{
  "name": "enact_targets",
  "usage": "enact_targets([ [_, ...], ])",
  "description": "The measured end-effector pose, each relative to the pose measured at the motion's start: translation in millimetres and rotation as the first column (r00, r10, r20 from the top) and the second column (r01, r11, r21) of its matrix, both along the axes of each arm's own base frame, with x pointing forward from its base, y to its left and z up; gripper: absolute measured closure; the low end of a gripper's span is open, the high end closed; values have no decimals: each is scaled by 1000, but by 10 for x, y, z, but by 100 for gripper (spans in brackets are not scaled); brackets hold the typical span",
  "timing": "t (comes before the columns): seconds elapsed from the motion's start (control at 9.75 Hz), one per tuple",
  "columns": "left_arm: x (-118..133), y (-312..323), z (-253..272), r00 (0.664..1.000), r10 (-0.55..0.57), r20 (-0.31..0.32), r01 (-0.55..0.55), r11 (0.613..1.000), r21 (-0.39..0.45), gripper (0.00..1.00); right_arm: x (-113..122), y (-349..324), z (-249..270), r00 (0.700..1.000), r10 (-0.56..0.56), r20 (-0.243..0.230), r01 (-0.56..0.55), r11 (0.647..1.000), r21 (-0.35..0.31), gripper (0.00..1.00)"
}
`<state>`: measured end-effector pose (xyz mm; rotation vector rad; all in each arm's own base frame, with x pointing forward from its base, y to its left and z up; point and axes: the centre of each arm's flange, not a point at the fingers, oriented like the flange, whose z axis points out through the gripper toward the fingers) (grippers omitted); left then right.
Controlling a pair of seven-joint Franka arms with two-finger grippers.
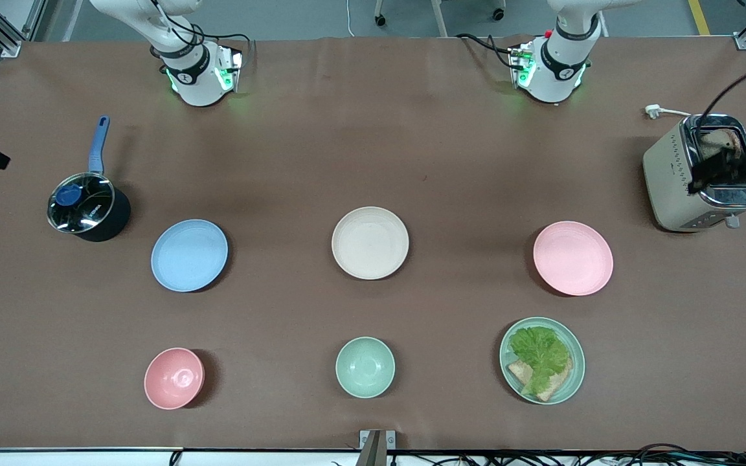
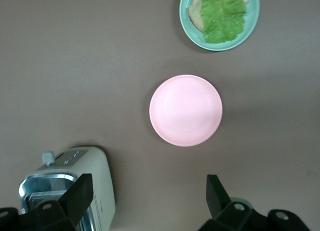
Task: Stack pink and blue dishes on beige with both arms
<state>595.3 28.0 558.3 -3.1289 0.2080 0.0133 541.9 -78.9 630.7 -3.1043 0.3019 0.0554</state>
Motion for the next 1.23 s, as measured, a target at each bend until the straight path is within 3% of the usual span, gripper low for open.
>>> enact_targets([
  [0.21, 165, 65, -872, 1000, 6, 13, -6, 1000, -8, 0, 406, 179, -804, 995, 33, -91, -33, 999, 0, 0],
  [0.41, 197, 254, -1692, 999, -43, -5, 43, 999, -21, 0, 707, 300, -1816, 996, 68, -66, -69, 997, -18, 0],
  [0.72, 164, 472, -2639, 997, -75, 5, 76, 996, -37, 4, 602, 315, -3238, 987, 162, -23, -163, 986, -35, 0],
  [0.92, 112, 445, -3040, 996, -88, -30, 86, 995, -54, 20, 603, 304, -3804, 986, 162, -23, -163, 987, -10, 0],
  [1.23, 104, 412, -3336, 995, -94, -44, 91, 994, -66, 37, 593, 255, -4334, 982, 186, -17, -186, 982, 7, 3],
])
